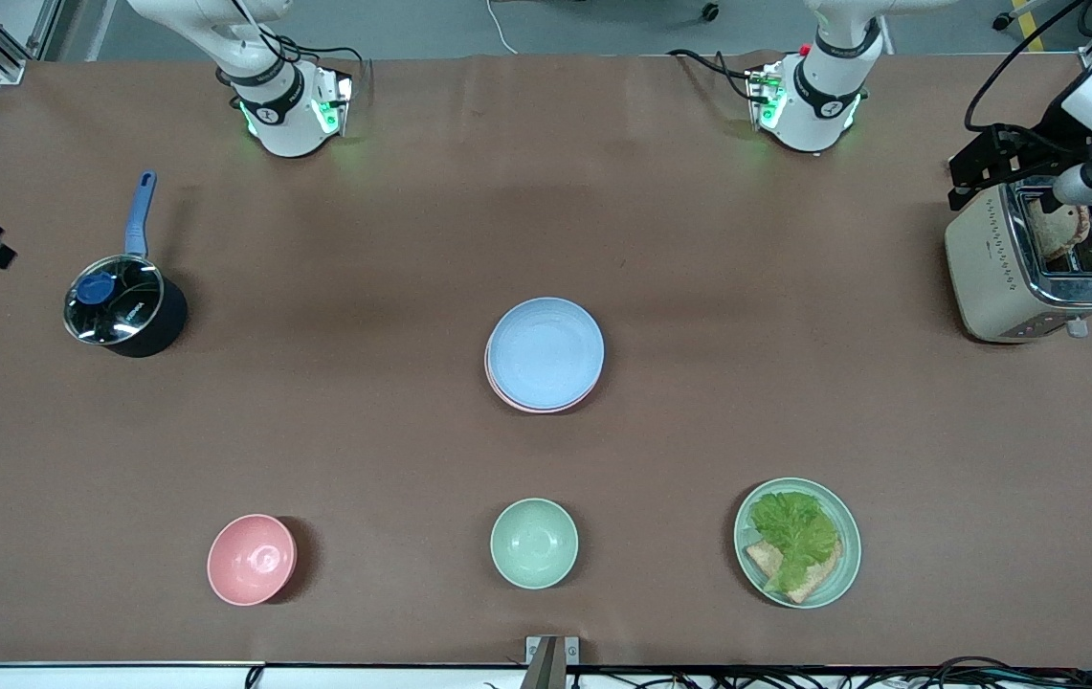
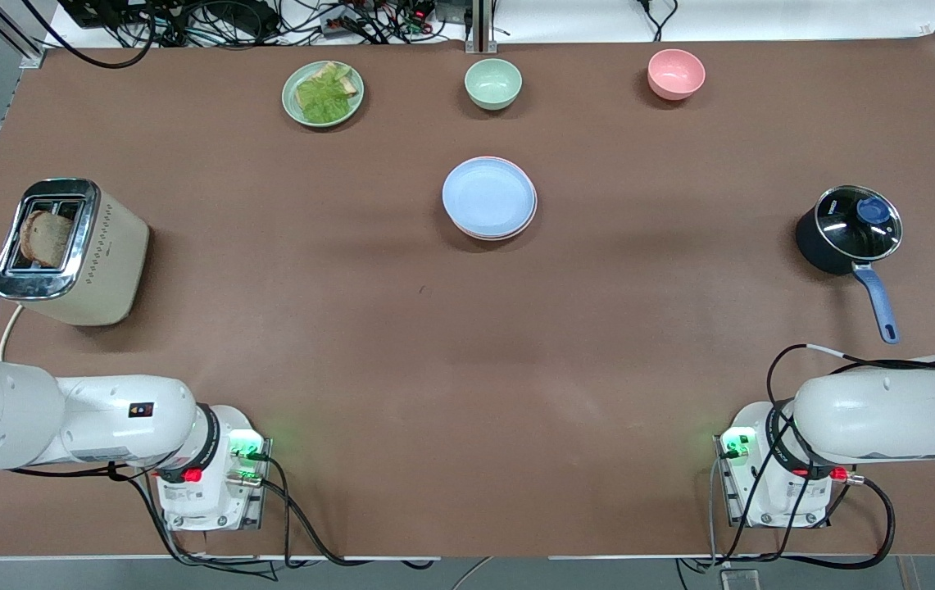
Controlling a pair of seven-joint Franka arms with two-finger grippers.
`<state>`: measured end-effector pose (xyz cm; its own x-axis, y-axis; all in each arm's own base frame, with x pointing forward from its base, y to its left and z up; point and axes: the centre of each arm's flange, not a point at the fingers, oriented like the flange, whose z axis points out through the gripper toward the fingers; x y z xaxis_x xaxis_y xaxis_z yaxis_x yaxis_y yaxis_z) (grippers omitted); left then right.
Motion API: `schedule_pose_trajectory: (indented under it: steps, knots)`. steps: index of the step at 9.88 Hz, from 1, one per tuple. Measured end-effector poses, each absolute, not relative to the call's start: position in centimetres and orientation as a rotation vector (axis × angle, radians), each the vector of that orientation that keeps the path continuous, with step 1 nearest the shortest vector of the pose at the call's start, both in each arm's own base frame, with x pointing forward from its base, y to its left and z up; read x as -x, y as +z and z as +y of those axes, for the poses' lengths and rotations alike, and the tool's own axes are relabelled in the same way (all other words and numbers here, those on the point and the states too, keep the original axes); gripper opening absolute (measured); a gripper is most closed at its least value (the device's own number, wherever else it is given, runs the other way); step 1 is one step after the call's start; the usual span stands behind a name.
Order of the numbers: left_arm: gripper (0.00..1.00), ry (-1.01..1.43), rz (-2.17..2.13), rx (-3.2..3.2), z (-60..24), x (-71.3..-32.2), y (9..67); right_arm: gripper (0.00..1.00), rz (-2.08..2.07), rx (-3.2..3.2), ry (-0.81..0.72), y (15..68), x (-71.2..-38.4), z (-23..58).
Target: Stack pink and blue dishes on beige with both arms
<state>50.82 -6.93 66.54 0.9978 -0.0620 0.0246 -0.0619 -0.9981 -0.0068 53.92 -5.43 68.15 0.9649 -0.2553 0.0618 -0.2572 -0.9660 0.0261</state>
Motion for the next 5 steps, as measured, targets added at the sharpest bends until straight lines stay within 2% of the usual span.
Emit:
schedule_pose_trajectory:
  steps: [5]
  knots:
    - [1.0, -0.014, 0.091, 3.134, -6.67, -51.51, 66.0, 1.0, -0.38, -3.082, 0.02, 67.56, -53.95, -4.71]
